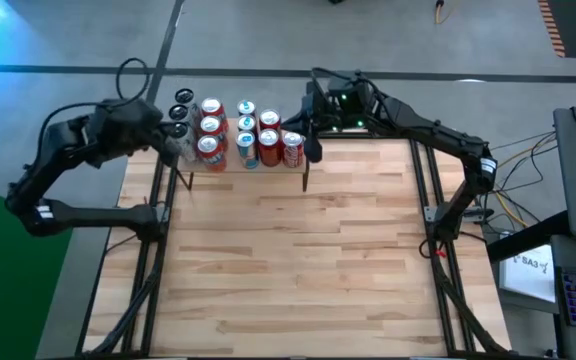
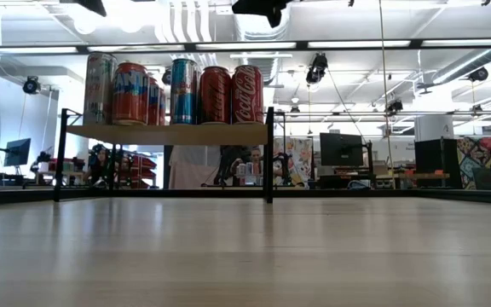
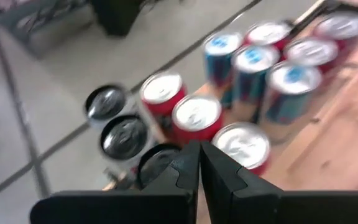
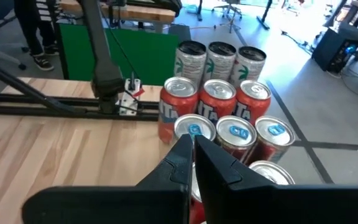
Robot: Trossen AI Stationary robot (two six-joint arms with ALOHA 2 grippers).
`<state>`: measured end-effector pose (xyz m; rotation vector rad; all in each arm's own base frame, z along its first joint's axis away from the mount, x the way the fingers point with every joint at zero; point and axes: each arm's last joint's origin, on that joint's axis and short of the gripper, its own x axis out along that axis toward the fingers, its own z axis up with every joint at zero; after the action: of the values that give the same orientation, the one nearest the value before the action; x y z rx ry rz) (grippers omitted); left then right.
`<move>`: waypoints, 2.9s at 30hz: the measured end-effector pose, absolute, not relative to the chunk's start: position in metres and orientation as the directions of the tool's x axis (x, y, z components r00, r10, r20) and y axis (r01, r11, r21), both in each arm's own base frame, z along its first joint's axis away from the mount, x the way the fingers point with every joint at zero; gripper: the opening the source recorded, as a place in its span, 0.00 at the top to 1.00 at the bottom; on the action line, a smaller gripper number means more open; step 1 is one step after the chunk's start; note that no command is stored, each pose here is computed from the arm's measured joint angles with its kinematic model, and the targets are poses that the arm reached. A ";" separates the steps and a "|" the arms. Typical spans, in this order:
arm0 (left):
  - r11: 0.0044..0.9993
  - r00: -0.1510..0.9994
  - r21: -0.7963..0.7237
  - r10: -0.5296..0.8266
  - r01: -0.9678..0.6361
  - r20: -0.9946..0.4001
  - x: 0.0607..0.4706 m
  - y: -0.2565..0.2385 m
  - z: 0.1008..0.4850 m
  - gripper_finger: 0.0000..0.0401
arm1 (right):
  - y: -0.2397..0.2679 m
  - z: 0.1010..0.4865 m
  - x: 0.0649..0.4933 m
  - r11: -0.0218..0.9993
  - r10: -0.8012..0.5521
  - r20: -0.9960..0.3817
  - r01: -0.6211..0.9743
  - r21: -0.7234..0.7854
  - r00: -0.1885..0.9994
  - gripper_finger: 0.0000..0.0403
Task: Place canned beverage on shelf
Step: Return to Home Position
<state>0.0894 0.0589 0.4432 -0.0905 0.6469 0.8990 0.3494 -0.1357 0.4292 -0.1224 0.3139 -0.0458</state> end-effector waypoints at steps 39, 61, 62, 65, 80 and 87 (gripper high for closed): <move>0.936 0.916 0.043 0.352 -0.350 -0.194 0.087 0.006 0.379 1.00 | -0.064 0.366 0.283 0.992 0.032 -0.171 -0.053 -0.116 0.985 0.98; 0.995 0.967 -0.074 0.087 -0.071 0.241 0.025 0.003 0.342 1.00 | -0.043 0.320 0.225 0.995 0.074 -0.076 -0.079 -0.065 0.994 0.98; 0.994 0.965 -0.079 0.087 -0.070 0.248 0.024 0.003 0.339 1.00 | -0.041 0.320 0.223 0.994 0.079 -0.071 -0.083 -0.063 0.994 0.98; 0.993 0.959 -0.096 0.088 -0.064 0.269 0.020 0.003 0.332 1.00 | -0.036 0.320 0.218 0.994 0.095 -0.062 -0.098 -0.057 0.994 0.98; 0.998 0.972 -0.060 0.039 -0.026 0.230 0.026 0.001 0.307 1.00 | -0.022 0.307 0.200 0.985 0.143 -0.038 -0.146 -0.090 0.989 0.98; 1.000 0.979 -0.021 0.002 0.002 0.204 0.031 0.000 0.299 1.00 | -0.020 0.293 0.183 0.985 0.142 0.029 -0.139 -0.098 0.989 0.98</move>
<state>0.0313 -0.0002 0.2994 -0.0213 -0.2057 0.0002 0.1826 -0.0196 0.2933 -0.0962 -0.0356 0.1411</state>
